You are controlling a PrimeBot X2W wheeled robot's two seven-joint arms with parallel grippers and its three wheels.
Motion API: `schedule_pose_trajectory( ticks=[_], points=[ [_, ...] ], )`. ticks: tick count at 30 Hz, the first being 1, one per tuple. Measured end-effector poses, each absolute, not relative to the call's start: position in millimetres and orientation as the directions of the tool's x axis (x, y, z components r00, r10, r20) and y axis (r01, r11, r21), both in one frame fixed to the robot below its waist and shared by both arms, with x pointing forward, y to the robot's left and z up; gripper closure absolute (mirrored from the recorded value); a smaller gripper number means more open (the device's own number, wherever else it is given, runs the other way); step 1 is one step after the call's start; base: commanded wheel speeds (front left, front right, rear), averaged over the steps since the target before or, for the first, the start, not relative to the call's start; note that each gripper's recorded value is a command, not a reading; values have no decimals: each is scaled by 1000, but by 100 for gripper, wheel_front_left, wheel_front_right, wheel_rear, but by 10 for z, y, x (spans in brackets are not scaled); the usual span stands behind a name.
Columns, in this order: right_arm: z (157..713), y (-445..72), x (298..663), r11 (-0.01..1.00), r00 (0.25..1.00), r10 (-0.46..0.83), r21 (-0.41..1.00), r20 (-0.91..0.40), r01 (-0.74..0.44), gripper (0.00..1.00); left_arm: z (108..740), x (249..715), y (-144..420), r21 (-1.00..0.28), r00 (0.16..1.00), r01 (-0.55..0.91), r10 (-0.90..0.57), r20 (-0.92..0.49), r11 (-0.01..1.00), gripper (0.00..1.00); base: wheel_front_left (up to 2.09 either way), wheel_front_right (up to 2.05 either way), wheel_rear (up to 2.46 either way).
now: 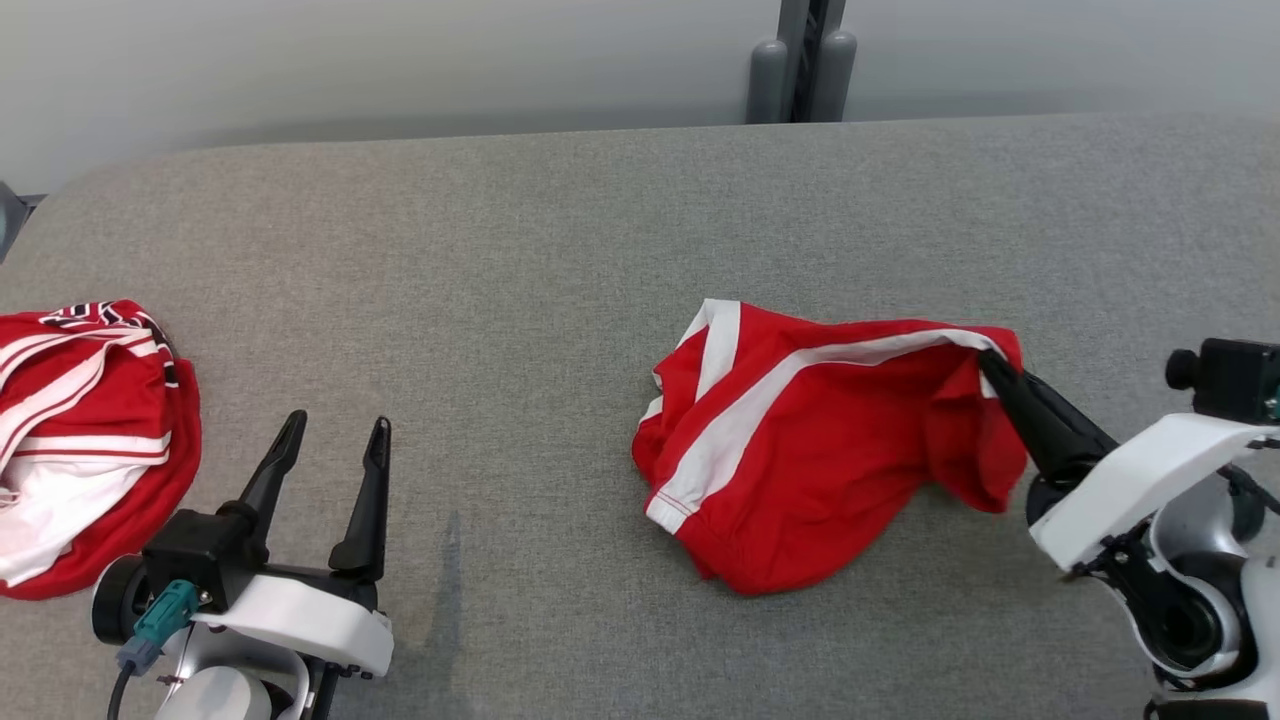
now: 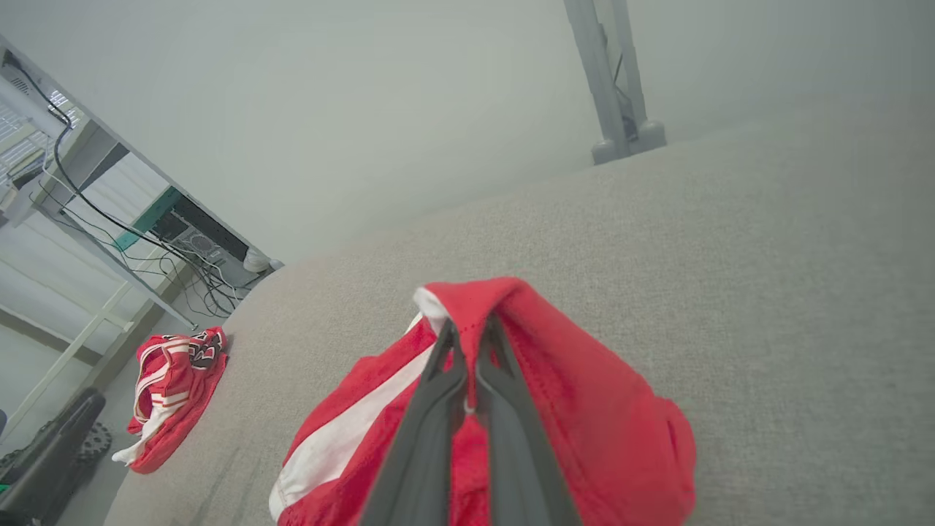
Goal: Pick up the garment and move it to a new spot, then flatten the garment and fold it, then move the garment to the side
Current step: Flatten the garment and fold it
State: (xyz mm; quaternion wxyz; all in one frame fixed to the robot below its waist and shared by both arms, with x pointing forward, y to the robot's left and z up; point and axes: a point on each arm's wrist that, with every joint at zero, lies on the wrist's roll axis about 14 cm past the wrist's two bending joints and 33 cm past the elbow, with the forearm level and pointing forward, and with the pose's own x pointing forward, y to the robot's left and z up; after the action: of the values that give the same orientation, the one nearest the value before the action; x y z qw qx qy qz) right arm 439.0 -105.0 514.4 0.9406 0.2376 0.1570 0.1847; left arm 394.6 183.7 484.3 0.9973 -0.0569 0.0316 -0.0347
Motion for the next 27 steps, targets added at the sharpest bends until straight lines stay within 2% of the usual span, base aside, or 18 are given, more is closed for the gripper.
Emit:
schedule_pose_trajectory(
  ticks=[4,8,15,16,17,18,21,27],
  points=[
    [4733,-1242,4372,818,855,387,557,-344,-146,100,4812,3935,1852,-120,995,59,-68,-68,991,0,0,0,0],
    [4402,-1361,4344,840,831,346,538,-436,-67,100,4785,3932,1871,-124,995,52,-62,-76,991,0,0,0,0],
    [4525,-1401,4580,845,884,305,530,-355,-79,100,4751,3952,1871,-124,994,52,-63,-84,991,0,0,0,0],
    [4547,-1425,4608,849,889,299,523,-348,-81,65,4744,3955,1869,-123,994,53,-64,-86,991,0,0,0,0],
    [4565,-1448,4630,851,894,292,518,-340,-81,21,4742,3958,1862,-123,994,55,-66,-86,991,0,0,0,0],
    [4578,-1464,4646,856,898,286,510,-334,-83,0,4745,3961,1854,-123,994,58,-69,-83,991,0,0,0,0],
    [4601,-1501,4675,865,907,273,494,-322,-85,0,4748,3962,1837,-124,994,63,-73,-83,990,0,0,0,0],
    [4795,-1639,4743,900,955,209,424,-212,-102,0,4788,3974,1803,-124,994,75,-84,-71,990,0,0,0,0]
  ],
)
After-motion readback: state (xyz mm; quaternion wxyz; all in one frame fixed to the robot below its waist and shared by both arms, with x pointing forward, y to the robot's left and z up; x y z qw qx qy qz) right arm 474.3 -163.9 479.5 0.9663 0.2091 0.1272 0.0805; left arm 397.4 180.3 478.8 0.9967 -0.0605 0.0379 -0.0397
